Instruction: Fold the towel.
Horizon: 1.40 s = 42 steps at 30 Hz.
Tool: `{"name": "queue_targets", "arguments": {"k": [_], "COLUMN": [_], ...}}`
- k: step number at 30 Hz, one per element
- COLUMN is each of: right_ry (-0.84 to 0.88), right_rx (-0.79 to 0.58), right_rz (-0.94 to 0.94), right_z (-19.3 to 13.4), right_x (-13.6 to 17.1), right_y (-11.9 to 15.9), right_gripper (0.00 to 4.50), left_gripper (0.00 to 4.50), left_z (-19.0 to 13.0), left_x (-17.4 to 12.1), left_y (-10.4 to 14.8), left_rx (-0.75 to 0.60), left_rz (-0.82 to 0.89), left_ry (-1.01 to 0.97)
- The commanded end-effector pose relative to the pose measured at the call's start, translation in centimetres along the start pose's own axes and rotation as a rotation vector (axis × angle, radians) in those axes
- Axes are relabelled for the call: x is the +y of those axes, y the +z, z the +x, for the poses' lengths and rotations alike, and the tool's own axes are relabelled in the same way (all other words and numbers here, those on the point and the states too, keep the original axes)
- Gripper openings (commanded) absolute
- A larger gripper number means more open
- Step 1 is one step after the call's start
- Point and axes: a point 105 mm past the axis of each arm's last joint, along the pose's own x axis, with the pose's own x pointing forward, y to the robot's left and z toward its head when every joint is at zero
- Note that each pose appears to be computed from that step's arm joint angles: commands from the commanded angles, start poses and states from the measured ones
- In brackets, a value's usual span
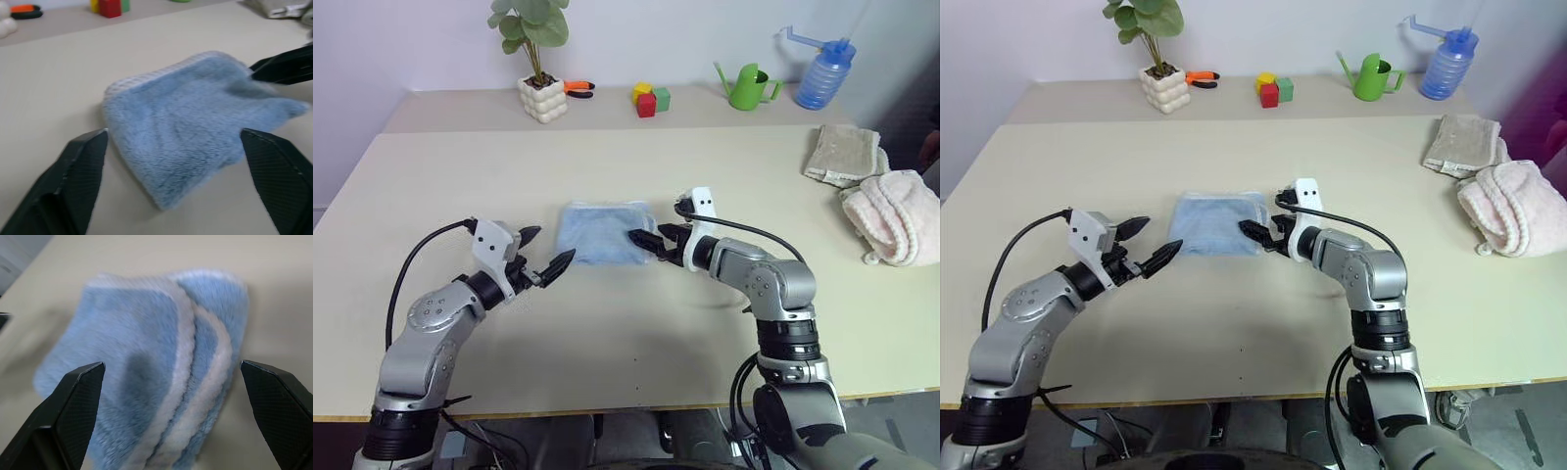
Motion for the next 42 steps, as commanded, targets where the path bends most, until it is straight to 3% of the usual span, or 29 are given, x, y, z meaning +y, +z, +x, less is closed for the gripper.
{"name": "queue_targets", "arguments": {"k": [1,4,7,13,14,17,20,24,25,29,34,40,42], "right_ry": [0.019,0.054,0.098,0.107,0.106,0.075,-0.086,-0.286,-0.396,-0.722,-0.892,-0.893,-0.857], "right_rx": [0.014,-0.002,-0.019,-0.038,-0.051,-0.203,-0.418,-0.587,-0.649,-0.76,-0.809,-0.781,-0.803], "right_rz": [0.0,0.035,0.064,0.093,0.105,0.136,0.223,0.309,0.361,0.557,0.737,0.799,0.812], "right_z": [1.2,1.7,2.0,1.5,1.3,-0.4,-4.0,-8.4,-10.8,-17.5,-21.3,-21.1,-20.9], "right_x": [0.7,1.5,2.5,2.6,2.5,1.5,-2.7,-7.3,-9.6,-15.0,-16.3,-14.6,-14.2], "right_y": [0.0,0.2,0.6,1.0,1.2,4.2,7.8,9.9,10.1,7.3,3.2,1.7,1.9], "right_gripper": [4.5,4.5,3.23,0.18,0.03,0.03,0.03,0.03,0.03,0.03,0.03,0.03,0.73], "left_gripper": [4.16,4.16,4.21,4.21,4.21,4.21,4.21,4.21,4.21,4.21,4.21,4.21,4.21], "left_z": [-0.4,-0.5,-0.5,-0.4,-0.4,0.0,0.9,1.6,2.0,3.2,4.2,4.7,4.8], "left_x": [-1.0,-1.2,-1.3,-1.3,-1.3,-1.5,-1.8,-2.5,-2.9,-3.7,-4.2,-4.7,-4.7], "left_y": [0.8,0.6,0.6,0.5,0.5,0.3,0.4,0.5,0.4,0.4,0.5,0.1,0.0], "left_rx": [-0.011,-0.01,-0.011,-0.01,-0.009,-0.007,-0.019,-0.028,-0.028,-0.039,-0.049,-0.043,-0.042], "left_rz": [0.067,0.062,0.062,0.063,0.062,0.058,0.05,0.047,0.044,0.043,0.046,0.053,0.054], "left_ry": [-0.038,-0.034,-0.027,-0.019,-0.019,-0.023,-0.034,-0.064,-0.083,-0.132,-0.168,-0.201,-0.203]}}
